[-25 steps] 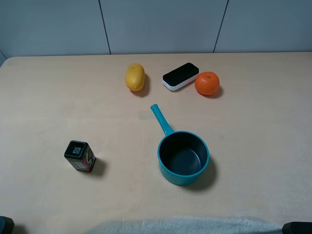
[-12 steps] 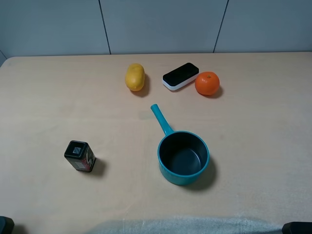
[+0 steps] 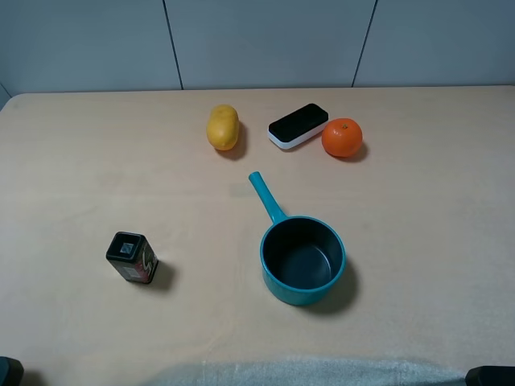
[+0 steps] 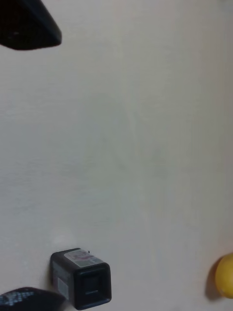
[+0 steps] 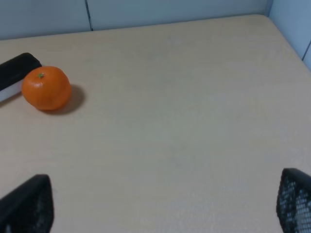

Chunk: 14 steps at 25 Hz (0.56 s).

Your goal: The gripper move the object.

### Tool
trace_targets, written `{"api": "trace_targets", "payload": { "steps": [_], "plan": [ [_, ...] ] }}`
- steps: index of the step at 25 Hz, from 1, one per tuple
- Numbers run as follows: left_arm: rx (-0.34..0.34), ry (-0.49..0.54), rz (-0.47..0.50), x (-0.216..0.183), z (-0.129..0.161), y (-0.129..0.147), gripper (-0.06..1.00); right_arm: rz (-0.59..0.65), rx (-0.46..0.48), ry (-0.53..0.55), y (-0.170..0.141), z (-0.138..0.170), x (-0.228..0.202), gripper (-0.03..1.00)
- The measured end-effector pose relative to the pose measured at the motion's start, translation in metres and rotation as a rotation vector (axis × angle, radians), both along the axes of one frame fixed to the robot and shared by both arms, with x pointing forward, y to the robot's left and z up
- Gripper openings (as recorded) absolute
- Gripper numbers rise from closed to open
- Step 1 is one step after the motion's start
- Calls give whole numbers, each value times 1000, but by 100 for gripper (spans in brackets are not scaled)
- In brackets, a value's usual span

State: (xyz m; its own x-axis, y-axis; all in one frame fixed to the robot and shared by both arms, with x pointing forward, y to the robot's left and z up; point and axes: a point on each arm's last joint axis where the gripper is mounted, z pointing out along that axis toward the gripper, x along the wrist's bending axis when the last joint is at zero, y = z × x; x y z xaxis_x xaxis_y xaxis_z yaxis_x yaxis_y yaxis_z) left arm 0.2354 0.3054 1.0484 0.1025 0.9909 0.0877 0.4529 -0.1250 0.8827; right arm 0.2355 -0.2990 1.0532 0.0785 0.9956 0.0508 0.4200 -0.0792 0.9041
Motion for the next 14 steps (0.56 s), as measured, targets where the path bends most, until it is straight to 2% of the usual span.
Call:
{"api": "trace_targets", "payload": {
  "steps": [14],
  "plan": [
    [0,0,0,0,0,0,99,0,0,0,0,0,0,69]
  ]
}}
